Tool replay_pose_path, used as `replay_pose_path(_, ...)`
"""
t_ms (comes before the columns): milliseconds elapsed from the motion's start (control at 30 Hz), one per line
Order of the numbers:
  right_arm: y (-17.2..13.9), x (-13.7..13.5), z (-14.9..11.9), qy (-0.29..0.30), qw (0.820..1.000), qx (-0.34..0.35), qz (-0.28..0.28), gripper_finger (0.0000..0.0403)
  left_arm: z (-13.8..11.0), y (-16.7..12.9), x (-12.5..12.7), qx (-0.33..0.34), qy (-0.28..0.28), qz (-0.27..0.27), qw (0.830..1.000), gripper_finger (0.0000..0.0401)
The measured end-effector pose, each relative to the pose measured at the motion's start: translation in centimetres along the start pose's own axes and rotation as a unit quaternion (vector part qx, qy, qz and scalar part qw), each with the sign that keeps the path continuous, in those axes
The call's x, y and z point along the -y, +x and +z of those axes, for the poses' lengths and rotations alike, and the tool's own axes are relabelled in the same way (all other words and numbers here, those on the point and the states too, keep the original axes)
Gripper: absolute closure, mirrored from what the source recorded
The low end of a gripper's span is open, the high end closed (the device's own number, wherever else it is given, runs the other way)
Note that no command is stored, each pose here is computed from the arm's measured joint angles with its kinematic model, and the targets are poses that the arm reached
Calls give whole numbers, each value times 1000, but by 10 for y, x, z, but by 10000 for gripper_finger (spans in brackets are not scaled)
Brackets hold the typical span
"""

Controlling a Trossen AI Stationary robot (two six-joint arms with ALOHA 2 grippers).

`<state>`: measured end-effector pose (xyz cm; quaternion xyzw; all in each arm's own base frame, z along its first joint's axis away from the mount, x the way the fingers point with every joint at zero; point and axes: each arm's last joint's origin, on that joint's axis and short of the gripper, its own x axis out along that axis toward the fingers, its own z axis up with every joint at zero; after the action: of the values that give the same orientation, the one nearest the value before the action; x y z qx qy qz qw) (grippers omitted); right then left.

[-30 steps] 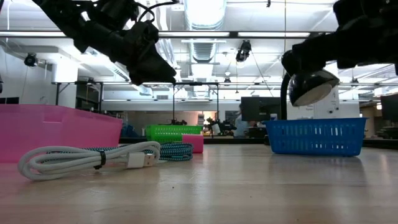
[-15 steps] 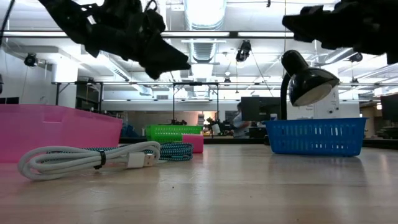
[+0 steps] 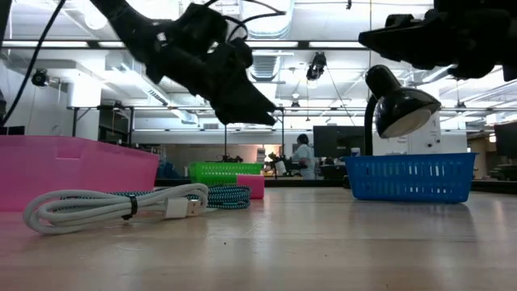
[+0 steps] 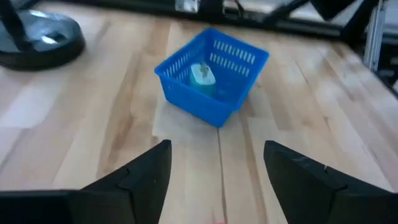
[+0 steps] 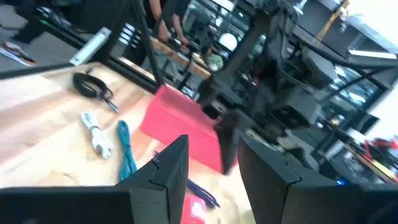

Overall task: Pick and place items into bin
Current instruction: Put the pink charger adapter into the blue bin

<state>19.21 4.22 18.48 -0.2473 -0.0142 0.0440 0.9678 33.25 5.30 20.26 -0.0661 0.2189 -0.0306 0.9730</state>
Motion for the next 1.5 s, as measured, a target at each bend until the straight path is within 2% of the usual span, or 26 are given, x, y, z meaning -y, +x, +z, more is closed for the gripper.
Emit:
replay_pose_path(167,0,1,-1,-1,1000,-18,-16,280,15,2,13,-81,1,20,997,162)
replay_pose_path(333,0,1,-2,-1,1000,-18,-16,281,26,2,37,-120,25,57,991,162)
replay_pose_path(533,0,1,-2,-1,1000,-19,-16,280,17,6,55,-142,57,111,982,162)
replay_pose_path(633,0,1,-2,-1,1000,-19,-16,278,8,8,55,-153,61,141,976,162)
replay_pose_path(833,0,0,-3,-2,1000,-26,-12,281,-6,22,51,-173,62,150,972,162)
replay_pose_path(967,0,0,-3,-2,1000,-26,-12,285,-23,37,47,-210,65,153,963,162)
replay_pose_path(1267,0,0,-4,-3,1000,-29,-12,284,-21,39,47,-206,64,154,964,162)
replay_pose_path(1500,0,0,-4,-3,1000,-29,-11,289,-33,45,45,-223,47,152,962,162)
